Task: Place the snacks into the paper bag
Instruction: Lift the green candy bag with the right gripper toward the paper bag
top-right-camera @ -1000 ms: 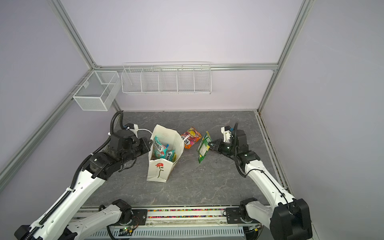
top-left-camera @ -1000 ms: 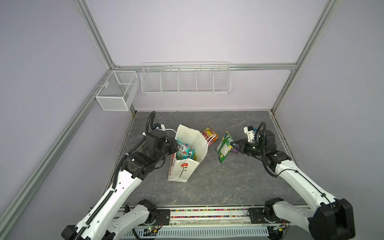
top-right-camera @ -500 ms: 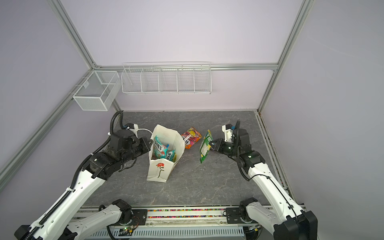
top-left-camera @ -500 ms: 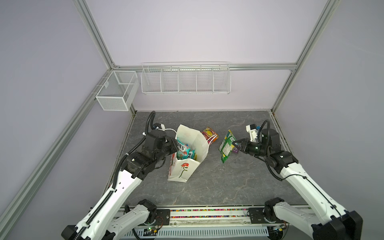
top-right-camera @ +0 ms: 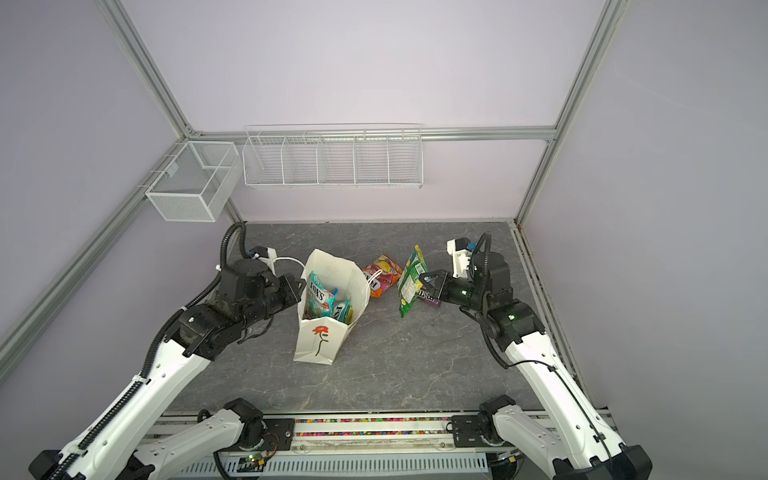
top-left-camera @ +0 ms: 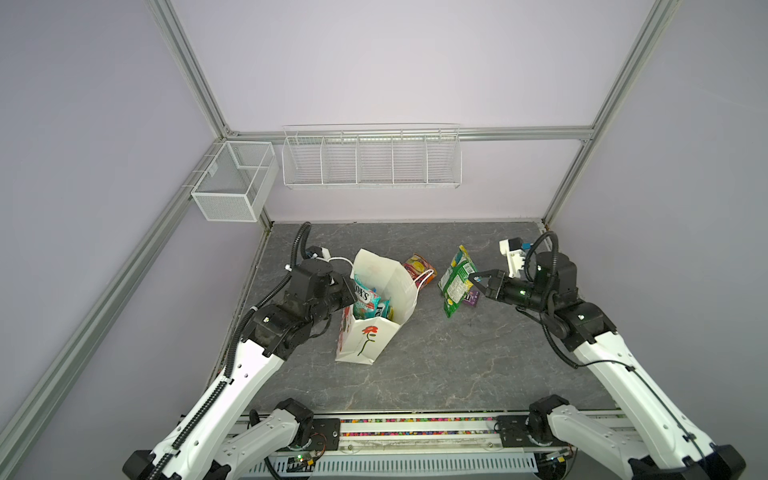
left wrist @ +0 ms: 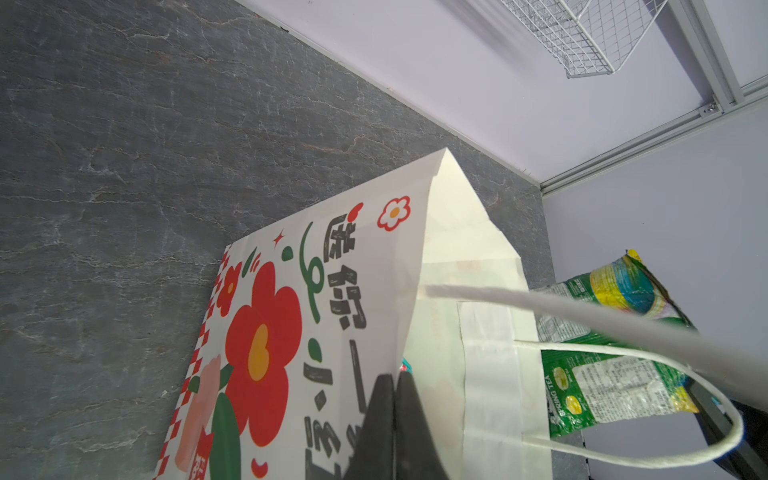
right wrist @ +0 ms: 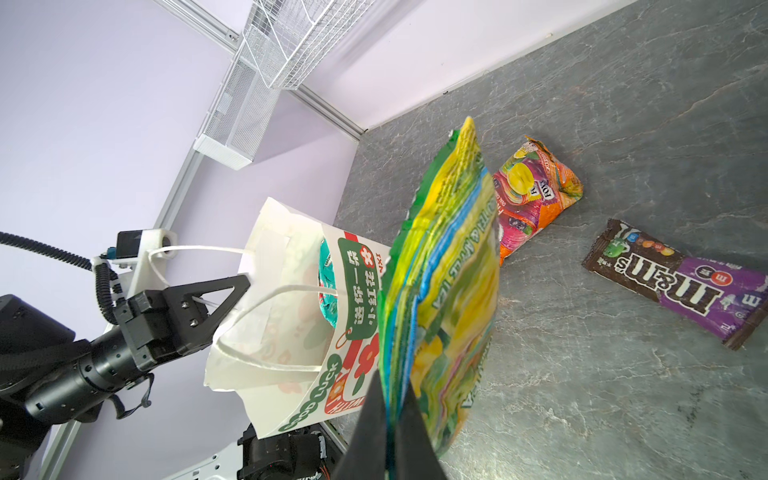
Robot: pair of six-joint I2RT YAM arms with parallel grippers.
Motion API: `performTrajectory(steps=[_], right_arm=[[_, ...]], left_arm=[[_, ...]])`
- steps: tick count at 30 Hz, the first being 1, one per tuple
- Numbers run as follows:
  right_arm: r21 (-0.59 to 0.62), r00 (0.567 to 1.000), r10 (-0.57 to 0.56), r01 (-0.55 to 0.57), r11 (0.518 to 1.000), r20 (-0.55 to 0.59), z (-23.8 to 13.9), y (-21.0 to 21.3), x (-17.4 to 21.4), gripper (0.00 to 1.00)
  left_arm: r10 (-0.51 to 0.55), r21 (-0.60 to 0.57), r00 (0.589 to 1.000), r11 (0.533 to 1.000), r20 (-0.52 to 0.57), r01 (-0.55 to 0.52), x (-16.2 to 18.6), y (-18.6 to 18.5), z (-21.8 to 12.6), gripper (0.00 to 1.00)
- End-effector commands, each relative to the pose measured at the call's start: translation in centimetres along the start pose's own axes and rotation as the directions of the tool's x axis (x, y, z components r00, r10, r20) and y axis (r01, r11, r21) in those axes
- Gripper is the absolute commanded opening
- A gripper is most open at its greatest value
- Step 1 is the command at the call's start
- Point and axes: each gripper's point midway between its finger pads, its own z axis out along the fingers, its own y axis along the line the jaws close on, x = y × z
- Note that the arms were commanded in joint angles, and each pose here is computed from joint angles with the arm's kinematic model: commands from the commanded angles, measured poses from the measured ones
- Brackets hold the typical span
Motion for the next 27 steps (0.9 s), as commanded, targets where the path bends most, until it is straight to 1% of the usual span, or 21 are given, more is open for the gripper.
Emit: performTrajectory(steps=[1,27], right_arm=[[-0.055,0.995,-0.069,0.073,0.996,0.067,-1.5,2.8,-1.7,0.07],[-0.165,0.976,-0.155,0.180,0.970,0.153,-4.5,8.9,-3.5,0.07]], left_arm=[[-0.011,0.039,1.000,0.999,0.017,0.011,-0.4,-0.9,-0.1,0.00],[-0.011,0.044,1.000,0.999,0.018,0.010,-0.4,-1.0,-0.1,0.00]])
